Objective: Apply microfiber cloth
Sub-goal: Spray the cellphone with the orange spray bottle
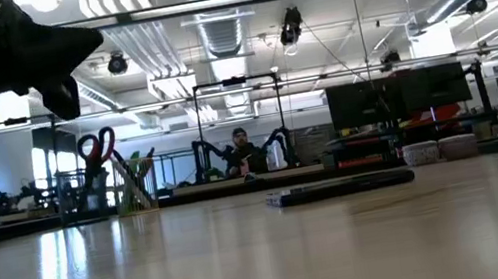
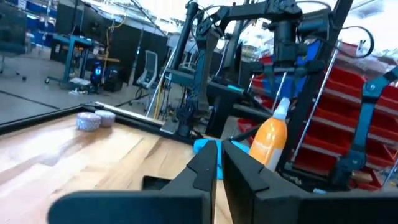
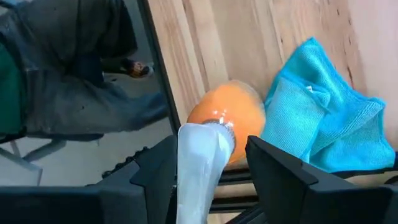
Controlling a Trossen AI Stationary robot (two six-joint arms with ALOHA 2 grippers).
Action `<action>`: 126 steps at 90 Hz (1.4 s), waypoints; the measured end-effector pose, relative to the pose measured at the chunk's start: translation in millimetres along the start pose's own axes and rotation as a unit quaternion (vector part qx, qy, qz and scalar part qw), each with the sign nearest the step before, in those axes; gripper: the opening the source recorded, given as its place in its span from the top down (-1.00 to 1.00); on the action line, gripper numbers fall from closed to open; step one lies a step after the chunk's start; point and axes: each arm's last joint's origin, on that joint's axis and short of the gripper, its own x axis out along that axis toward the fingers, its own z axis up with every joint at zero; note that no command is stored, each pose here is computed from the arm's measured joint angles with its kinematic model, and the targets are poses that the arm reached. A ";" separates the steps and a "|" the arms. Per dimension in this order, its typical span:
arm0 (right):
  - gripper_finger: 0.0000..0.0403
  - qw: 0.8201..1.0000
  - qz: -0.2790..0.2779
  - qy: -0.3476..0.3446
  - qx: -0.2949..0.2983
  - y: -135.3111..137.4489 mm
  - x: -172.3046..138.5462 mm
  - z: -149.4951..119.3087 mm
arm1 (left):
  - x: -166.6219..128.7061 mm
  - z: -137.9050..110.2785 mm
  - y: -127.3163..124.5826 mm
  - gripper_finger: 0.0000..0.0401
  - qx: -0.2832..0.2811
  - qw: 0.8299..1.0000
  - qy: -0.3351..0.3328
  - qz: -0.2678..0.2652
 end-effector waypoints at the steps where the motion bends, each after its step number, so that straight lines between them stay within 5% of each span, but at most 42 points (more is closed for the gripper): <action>1: 0.12 1.000 -0.001 -0.001 -0.004 0.1 0.1 -0.3 | 0.3 -0.4 0.0 0.97 0.000 1.000 0.000 0.000; 20: 0.14 0.999 -0.026 0.003 -0.032 6.5 11.4 -6.4 | 12.0 -3.8 -4.8 0.97 0.002 1.000 -0.006 -0.016; 71: 0.50 0.992 -0.060 0.095 0.058 2.6 16.2 -12.8 | 88.3 -15.4 -34.0 0.97 0.044 0.999 0.014 -0.015; 99: 0.64 0.992 -0.063 0.089 0.060 1.9 13.5 -12.0 | 97.1 -22.0 -36.1 0.97 0.052 0.996 0.066 -0.003; 126: 0.66 0.994 -0.068 0.057 0.064 -5.2 -0.6 6.8 | 83.6 -50.5 -23.5 0.97 0.031 0.977 0.205 0.045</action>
